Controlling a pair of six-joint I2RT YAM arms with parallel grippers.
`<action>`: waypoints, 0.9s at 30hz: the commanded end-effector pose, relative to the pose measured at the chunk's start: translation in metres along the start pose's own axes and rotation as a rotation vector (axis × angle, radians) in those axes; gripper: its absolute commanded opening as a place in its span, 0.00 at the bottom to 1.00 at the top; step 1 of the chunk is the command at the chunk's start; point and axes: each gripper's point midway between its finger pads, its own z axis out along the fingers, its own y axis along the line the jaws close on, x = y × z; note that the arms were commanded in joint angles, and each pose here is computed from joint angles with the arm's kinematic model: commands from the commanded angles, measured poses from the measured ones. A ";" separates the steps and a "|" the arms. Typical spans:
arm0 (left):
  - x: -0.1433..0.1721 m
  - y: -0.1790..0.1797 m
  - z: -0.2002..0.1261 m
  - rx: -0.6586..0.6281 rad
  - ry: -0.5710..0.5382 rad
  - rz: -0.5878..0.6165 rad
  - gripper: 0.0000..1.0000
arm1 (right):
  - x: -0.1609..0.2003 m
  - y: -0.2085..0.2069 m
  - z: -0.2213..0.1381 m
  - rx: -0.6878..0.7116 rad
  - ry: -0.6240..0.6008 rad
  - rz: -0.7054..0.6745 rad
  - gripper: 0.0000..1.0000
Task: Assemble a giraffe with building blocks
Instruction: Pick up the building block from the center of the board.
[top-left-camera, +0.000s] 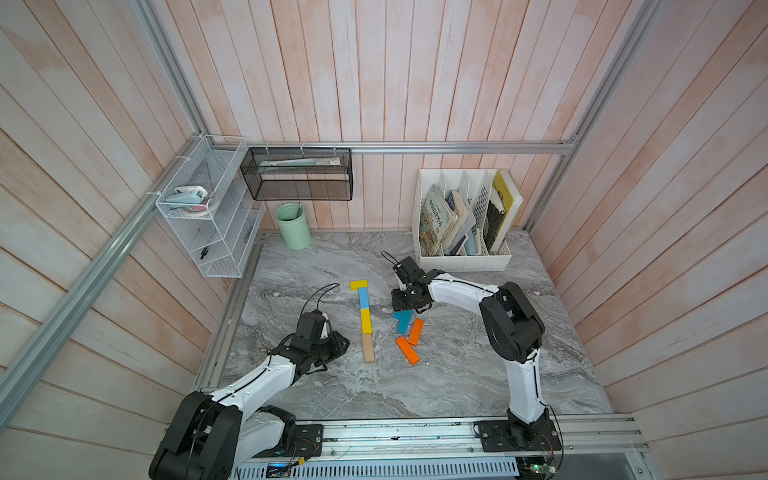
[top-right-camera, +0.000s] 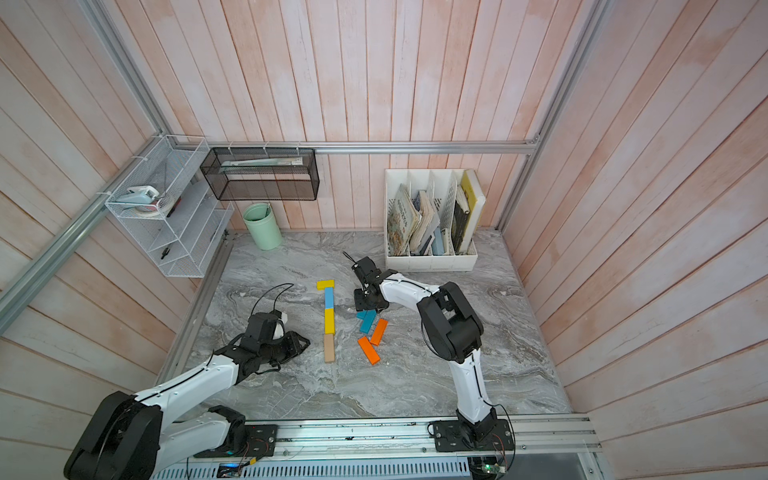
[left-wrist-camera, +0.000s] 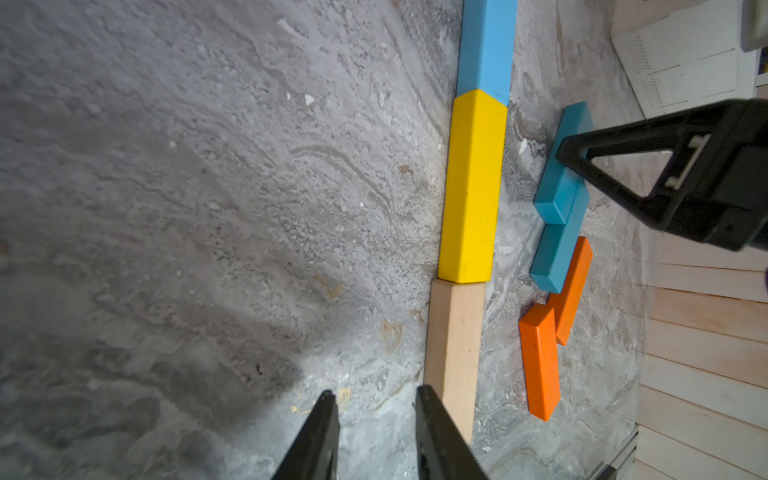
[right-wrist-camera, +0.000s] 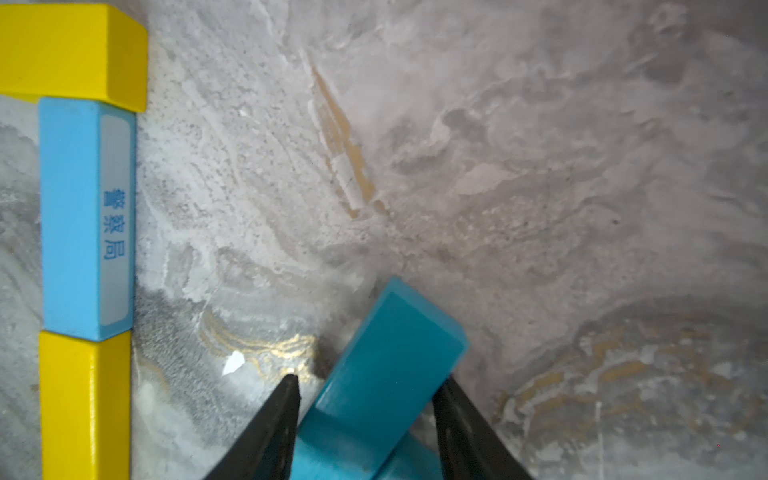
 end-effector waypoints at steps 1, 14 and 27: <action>-0.008 -0.007 0.001 0.024 -0.019 0.025 0.35 | 0.021 0.000 0.006 0.073 0.066 -0.077 0.53; -0.009 -0.008 -0.001 0.020 -0.023 0.035 0.35 | 0.039 -0.009 -0.027 0.150 0.043 -0.188 0.00; -0.023 -0.020 -0.012 0.039 -0.073 0.094 0.35 | 0.024 0.019 -0.170 0.057 -0.402 -0.687 0.00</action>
